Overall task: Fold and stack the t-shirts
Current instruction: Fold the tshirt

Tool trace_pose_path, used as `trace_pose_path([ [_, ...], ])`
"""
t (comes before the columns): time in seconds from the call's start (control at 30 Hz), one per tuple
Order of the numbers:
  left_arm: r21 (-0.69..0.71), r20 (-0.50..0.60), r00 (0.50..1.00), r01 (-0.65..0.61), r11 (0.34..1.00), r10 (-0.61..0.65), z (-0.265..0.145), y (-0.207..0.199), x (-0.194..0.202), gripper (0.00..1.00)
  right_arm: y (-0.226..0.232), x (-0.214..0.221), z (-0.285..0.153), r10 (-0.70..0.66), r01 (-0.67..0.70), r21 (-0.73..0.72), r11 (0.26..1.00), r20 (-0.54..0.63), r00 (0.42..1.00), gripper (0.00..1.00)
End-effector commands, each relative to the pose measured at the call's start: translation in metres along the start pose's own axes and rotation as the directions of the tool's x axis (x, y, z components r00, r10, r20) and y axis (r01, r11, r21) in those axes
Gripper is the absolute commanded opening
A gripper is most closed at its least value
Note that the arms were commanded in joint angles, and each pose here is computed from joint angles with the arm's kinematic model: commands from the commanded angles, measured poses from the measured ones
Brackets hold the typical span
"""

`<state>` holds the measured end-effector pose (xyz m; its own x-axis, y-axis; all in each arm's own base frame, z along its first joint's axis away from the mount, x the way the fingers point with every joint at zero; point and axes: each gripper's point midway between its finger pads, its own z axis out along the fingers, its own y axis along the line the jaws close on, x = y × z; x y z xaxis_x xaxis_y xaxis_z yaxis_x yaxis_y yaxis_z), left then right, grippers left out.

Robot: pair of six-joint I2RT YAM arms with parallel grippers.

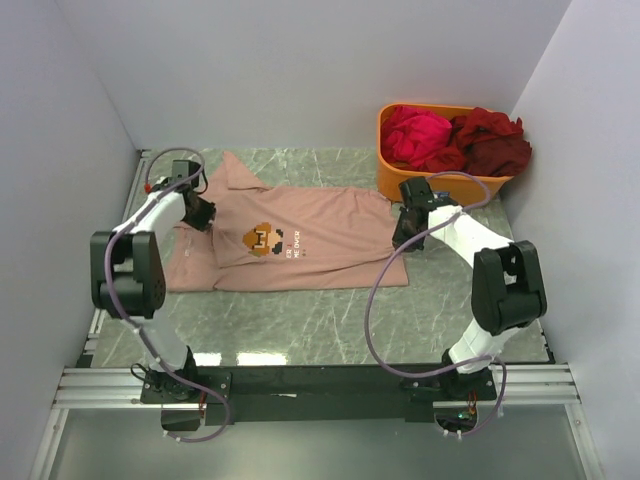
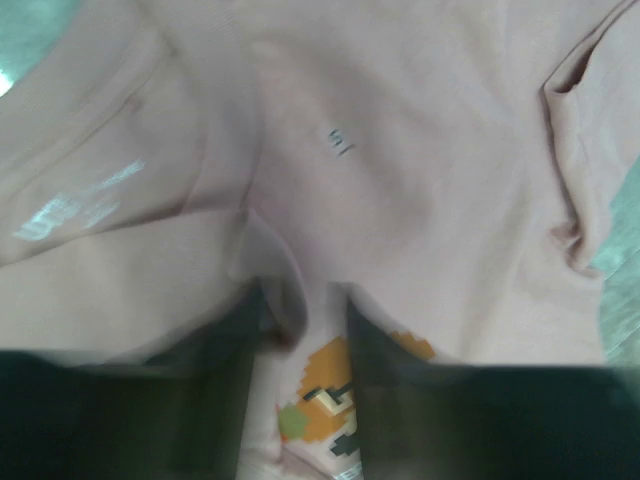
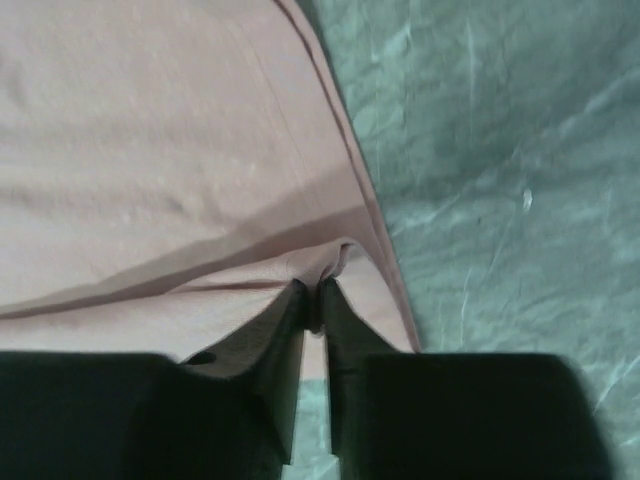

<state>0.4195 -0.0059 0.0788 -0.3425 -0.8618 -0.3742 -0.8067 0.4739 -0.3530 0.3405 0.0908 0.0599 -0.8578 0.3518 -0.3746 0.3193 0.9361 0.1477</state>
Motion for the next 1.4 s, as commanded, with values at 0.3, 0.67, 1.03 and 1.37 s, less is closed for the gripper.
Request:
trace_pose_path([
  [0.3, 0.096, -0.005, 0.996, -0.09, 0.991, 0.091, -0.027, 0.0, 0.009, 1.0, 0.019, -0.035, -0.033, -0.021, 0.039, -0.096, 0.995, 0.181, 0.983, 0.85],
  [0.67, 0.135, -0.103, 0.983, -0.141, 0.981, 0.155, -0.026, 0.035, 0.063, 0.99, 0.083, 0.033, -0.024, -0.179, 0.205, -0.304, 0.93, 0.112, 0.977, 0.9],
  [1.03, 0.201, -0.121, 0.977, -0.147, 0.968, 0.173, -0.001, -0.001, 0.071, 0.99, 0.068, 0.059, 0.017, -0.198, 0.194, -0.241, 0.951, 0.007, 0.98, 0.89],
  [1.37, 0.239, -0.122, 0.977, -0.14, 0.961, 0.173, -0.003, -0.043, 0.063, 0.99, 0.06, 0.068, 0.03, -0.196, 0.187, -0.202, 0.961, -0.027, 0.98, 0.89],
])
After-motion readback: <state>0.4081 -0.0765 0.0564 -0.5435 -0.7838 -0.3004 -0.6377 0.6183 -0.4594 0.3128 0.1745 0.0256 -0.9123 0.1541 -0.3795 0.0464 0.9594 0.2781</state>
